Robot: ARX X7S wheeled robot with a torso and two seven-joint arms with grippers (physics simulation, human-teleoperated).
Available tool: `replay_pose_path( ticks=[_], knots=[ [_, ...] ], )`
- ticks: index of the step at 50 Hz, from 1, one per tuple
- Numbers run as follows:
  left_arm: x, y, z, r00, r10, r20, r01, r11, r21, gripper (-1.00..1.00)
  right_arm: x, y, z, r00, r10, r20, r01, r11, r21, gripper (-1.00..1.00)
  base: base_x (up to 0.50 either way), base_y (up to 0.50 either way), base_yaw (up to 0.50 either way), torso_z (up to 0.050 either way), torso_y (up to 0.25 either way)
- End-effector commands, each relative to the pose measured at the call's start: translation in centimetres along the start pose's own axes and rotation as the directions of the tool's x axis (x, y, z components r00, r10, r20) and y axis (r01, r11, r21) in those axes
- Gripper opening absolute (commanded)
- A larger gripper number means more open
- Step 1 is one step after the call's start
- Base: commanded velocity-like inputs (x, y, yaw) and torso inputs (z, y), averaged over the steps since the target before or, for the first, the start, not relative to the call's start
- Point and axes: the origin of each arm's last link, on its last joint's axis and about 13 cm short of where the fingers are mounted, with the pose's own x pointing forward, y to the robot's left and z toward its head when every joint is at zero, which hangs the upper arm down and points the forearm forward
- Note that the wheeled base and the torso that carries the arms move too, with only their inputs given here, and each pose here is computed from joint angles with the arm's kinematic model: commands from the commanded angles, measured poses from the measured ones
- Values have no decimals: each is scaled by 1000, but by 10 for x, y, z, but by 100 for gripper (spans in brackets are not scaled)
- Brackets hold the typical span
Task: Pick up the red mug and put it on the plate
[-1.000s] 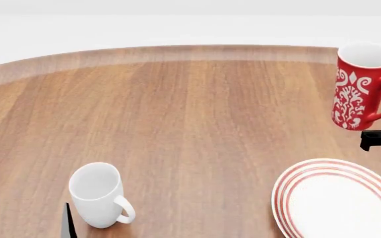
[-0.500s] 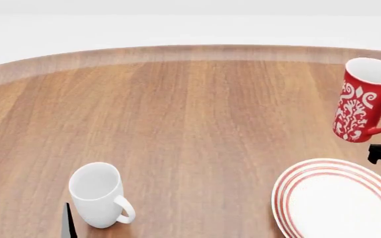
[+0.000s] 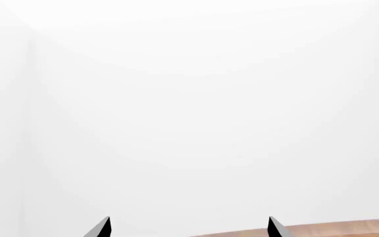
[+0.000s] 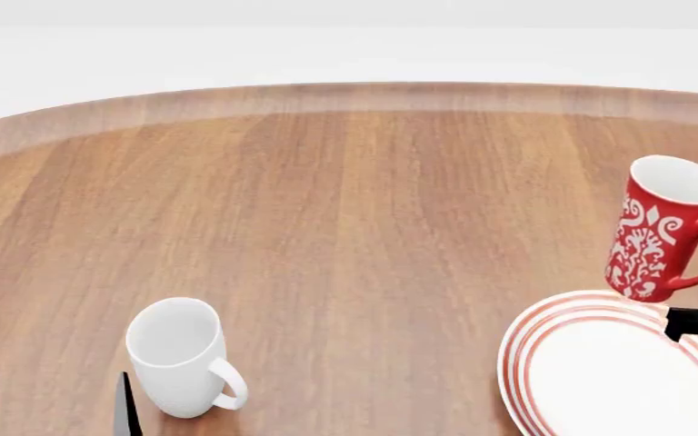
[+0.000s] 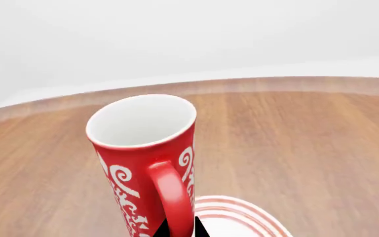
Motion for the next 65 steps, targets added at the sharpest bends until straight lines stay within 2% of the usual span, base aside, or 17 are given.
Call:
replay_pose_path(
  ticks=[1, 32, 39, 65],
  knots=[
    [0, 0, 0, 1000, -3, -1, 3, 1000, 0, 100, 1, -4, -14, 1000, -16, -5, 16, 1000, 13, -100, 0, 0, 0, 0, 0],
    [0, 0, 0, 1000, -2, -1, 2, 1000, 1, 100, 6, -7, -35, 993, -118, -17, 118, 992, 42, -100, 0, 0, 0, 0, 0],
    [0, 0, 0, 1000, -5, -3, 5, 1000, -1, 100, 7, -7, -34, 994, -108, 6, 108, 994, 30, -100, 0, 0, 0, 0, 1],
    [0, 0, 0, 1000, -5, 0, 5, 1000, -1, 100, 12, -4, -57, 994, -104, -27, 105, 994, 35, -100, 0, 0, 0, 0, 0]
  ],
)
